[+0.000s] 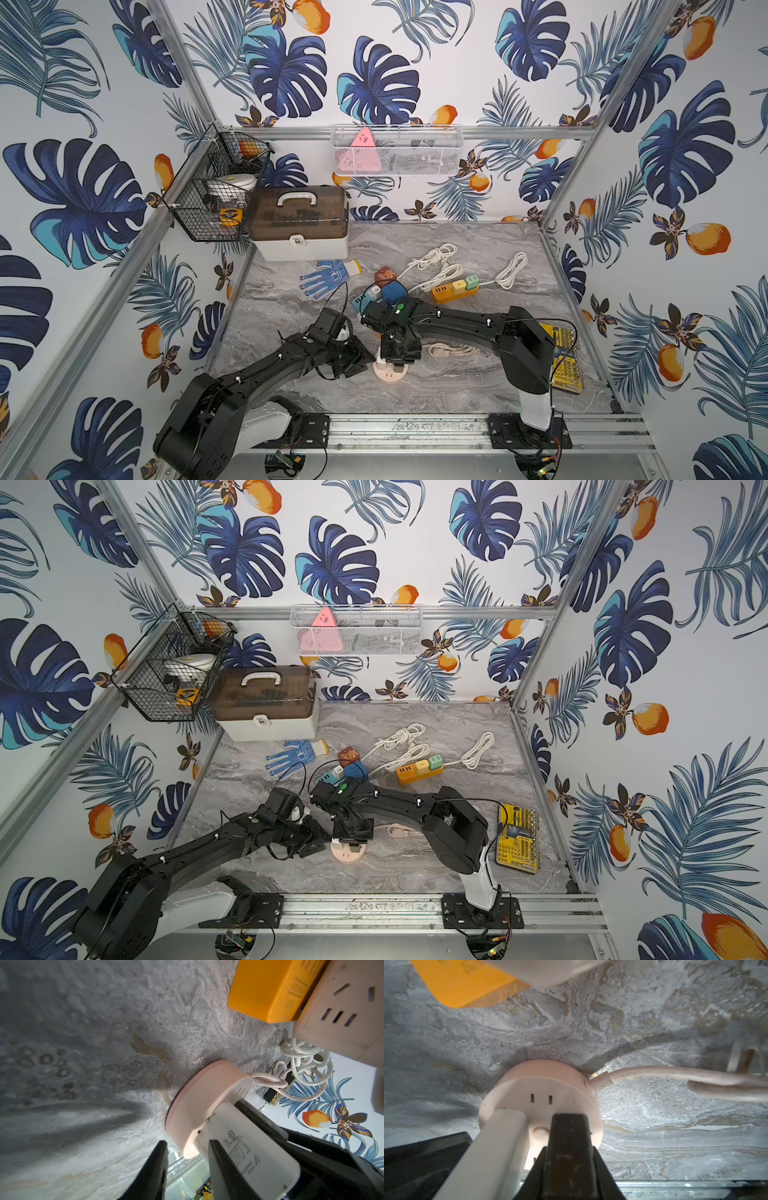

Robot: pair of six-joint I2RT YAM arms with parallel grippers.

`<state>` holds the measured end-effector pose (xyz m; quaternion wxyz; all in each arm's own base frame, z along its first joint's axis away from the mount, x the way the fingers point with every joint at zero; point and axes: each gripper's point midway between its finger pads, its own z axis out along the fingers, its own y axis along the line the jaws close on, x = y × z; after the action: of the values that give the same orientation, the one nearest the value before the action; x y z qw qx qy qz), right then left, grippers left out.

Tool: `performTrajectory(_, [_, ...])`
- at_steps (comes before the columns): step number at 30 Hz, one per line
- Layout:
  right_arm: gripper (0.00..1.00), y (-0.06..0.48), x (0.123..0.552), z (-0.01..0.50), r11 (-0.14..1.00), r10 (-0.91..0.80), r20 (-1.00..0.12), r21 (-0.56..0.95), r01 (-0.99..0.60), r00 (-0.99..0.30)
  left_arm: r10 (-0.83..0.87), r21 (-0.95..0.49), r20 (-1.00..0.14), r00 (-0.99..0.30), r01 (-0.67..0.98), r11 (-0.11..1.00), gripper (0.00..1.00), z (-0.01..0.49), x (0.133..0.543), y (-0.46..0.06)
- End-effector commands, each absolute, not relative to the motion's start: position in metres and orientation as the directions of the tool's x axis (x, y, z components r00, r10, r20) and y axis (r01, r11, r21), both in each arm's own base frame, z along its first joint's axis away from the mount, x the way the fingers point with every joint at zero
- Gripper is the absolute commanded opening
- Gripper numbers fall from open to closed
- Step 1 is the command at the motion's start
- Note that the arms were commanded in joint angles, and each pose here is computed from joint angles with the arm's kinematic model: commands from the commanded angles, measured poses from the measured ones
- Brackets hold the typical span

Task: Pull the plug off the socket
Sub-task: Move the socket to the center of the board, then remove the plug from the socket.

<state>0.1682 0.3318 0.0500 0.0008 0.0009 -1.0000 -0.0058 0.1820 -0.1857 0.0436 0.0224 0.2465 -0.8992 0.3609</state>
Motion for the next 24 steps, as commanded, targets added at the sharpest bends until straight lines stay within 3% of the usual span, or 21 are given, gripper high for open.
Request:
performTrajectory(1, [0.02,0.347,0.172,0.040,0.996,-0.053,-0.005,0.065,-0.053,-0.999,-0.467,-0.625,0.198,-0.862,-0.478,0.617,0.39,0.038,0.186,-0.181])
performTrajectory(18, [0.00,0.357,0.170,0.060,0.987,-0.102,-0.005,0.126,-0.102,-0.995,-0.435,-0.650,0.176,-0.883,-0.436,0.623,0.40,0.040,0.191,-0.195])
performTrajectory(24, [0.00,0.359,0.172,0.067,0.983,-0.095,0.013,0.159,-0.091,-0.995,-0.430,-0.593,0.180,-0.885,-0.446,0.670,0.37,0.024,0.180,-0.193])
